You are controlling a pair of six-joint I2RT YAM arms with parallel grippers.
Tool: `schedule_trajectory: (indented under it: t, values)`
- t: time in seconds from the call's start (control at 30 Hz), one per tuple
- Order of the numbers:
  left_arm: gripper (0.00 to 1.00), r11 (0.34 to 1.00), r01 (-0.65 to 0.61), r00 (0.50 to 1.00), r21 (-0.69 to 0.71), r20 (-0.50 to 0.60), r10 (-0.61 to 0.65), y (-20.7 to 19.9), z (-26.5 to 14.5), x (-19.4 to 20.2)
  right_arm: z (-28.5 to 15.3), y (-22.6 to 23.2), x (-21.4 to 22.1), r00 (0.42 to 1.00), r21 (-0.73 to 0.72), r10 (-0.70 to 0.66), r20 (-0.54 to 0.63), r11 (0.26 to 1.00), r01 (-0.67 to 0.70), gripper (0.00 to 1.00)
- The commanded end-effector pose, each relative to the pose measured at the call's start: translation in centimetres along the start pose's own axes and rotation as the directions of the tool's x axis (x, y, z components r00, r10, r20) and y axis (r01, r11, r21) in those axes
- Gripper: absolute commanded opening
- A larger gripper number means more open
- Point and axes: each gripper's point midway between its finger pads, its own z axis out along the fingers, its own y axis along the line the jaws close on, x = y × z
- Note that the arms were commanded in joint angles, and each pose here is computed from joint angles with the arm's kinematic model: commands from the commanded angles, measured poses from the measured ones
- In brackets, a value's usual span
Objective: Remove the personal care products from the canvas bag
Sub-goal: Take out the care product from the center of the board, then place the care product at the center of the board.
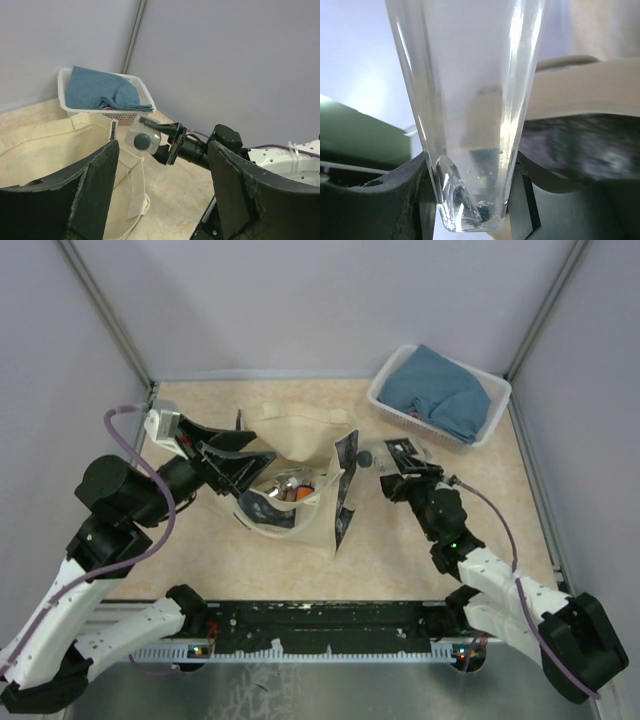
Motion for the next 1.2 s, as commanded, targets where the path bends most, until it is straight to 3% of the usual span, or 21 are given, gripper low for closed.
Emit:
schedule_trajectory:
  t: [0.0, 0.23, 0.43, 0.63, 0.8, 0.97, 1.03, 1.1, 1.17]
  values:
    - [0.77, 1.000, 0.028, 1.000, -0.011, 0.009, -0.028, -0.2, -0.1, -0.7, -2.1, 16.1, 2.4, 0.950, -0.470, 0.276, -0.145, 0.826, -0.311, 0.00]
    - [0.74, 0.997, 0.068, 0.998, -0.038, 0.022, -0.067, -0.1, -0.3, -1.4, -0.4, 17.0, -0.6, 0.793, -0.561, 0.541, -0.282, 0.578, -0.593, 0.00]
    - [0.67, 0.991, 0.088, 0.996, -0.098, -0.001, -0.089, 0.0, 0.0, -2.9, 1.6, 14.6, -3.7, 0.647, -0.574, 0.693, -0.318, 0.402, -0.713, 0.00]
    - [0.63, 0.981, 0.132, 0.991, -0.140, 0.026, -0.129, 0.2, -0.8, -4.1, 2.8, 15.9, -4.5, 0.579, -0.618, 0.695, -0.427, 0.243, -0.748, 0.00]
    - [0.59, 0.971, 0.172, 0.985, -0.166, 0.021, -0.171, 0.5, -1.4, -3.4, 4.2, 15.4, -4.2, 0.582, -0.609, 0.694, -0.424, 0.257, -0.750, 0.00]
    - [0.58, 0.967, 0.182, 0.983, -0.178, 0.029, -0.180, 0.8, -1.9, -3.2, 5.0, 15.2, -1.9, 0.626, -0.534, 0.639, -0.448, 0.370, -0.760, 0.00]
    - [0.58, 0.968, 0.185, 0.983, -0.168, 0.008, -0.186, 0.7, -1.4, -2.6, 5.1, 15.5, -0.9, 0.718, -0.546, 0.554, -0.421, 0.478, -0.689, 0.00]
    - [0.59, 0.968, 0.193, 0.979, -0.162, -0.032, -0.201, 0.7, -0.6, -1.5, 5.1, 16.7, 0.9, 0.826, -0.570, 0.388, -0.408, 0.598, -0.563, 0.00]
    - [0.59, 0.963, 0.196, 0.971, -0.187, -0.099, -0.217, 1.4, 0.7, 0.4, 5.2, 17.3, 3.4, 0.868, -0.571, 0.230, -0.440, 0.675, -0.468, 0.00]
